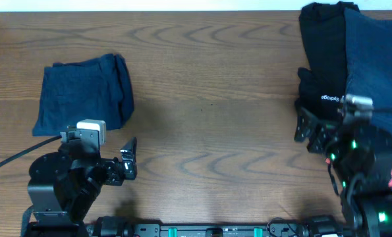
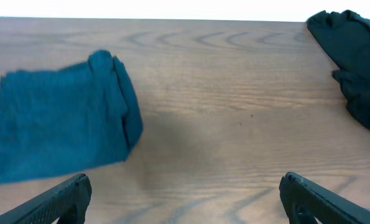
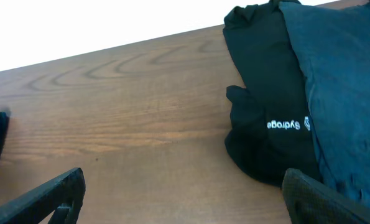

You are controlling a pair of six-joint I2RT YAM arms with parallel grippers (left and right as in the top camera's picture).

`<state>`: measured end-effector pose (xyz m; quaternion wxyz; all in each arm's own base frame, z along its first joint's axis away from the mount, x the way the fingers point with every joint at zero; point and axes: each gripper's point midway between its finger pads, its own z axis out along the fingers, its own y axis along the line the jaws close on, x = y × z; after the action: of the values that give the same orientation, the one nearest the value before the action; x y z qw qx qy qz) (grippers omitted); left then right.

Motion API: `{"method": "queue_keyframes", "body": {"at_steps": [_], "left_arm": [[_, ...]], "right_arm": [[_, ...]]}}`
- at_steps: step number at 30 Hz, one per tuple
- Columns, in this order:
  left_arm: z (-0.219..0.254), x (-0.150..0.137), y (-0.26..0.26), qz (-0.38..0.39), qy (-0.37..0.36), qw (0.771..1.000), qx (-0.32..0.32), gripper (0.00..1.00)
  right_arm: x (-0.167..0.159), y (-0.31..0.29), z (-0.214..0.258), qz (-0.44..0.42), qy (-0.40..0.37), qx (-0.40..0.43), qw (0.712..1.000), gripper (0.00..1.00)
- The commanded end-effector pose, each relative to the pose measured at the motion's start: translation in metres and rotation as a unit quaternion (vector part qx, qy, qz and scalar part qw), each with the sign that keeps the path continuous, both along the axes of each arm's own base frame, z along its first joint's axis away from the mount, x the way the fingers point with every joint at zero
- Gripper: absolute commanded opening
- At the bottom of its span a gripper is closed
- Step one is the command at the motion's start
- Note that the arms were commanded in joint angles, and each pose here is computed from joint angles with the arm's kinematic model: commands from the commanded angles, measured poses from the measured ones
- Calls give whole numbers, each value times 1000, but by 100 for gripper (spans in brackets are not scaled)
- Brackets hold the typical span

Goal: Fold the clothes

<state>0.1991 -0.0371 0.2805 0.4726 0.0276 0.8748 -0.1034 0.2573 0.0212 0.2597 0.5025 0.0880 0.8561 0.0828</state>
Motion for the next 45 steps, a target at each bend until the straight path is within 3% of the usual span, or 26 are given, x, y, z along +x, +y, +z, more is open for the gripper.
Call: {"method": "queue_keyframes", "body": {"at_steps": [1, 18, 26, 31, 36, 45], "left_arm": [[-4, 0, -1, 13, 12, 999, -29, 98], [-6, 0, -1, 14, 17, 999, -29, 98], [-6, 0, -1, 14, 17, 999, -29, 98], [-6, 0, -1, 14, 17, 999, -29, 98], [-6, 0, -1, 14, 17, 999, -29, 98], [-6, 0, -1, 14, 17, 999, -29, 98]], "right_arm": [[-11, -4, -6, -13, -3, 11, 1000, 99], [-54, -8, -62, -15, 138, -6, 990, 99], [-74, -14, -66, -14, 146, -25, 989, 99], [-76, -20, -58, -5, 101, -45, 994, 99], [-59, -10, -55, 51, -5, -82, 995, 99], [-33, -1, -70, 64, -153, -79, 983, 99]]}}
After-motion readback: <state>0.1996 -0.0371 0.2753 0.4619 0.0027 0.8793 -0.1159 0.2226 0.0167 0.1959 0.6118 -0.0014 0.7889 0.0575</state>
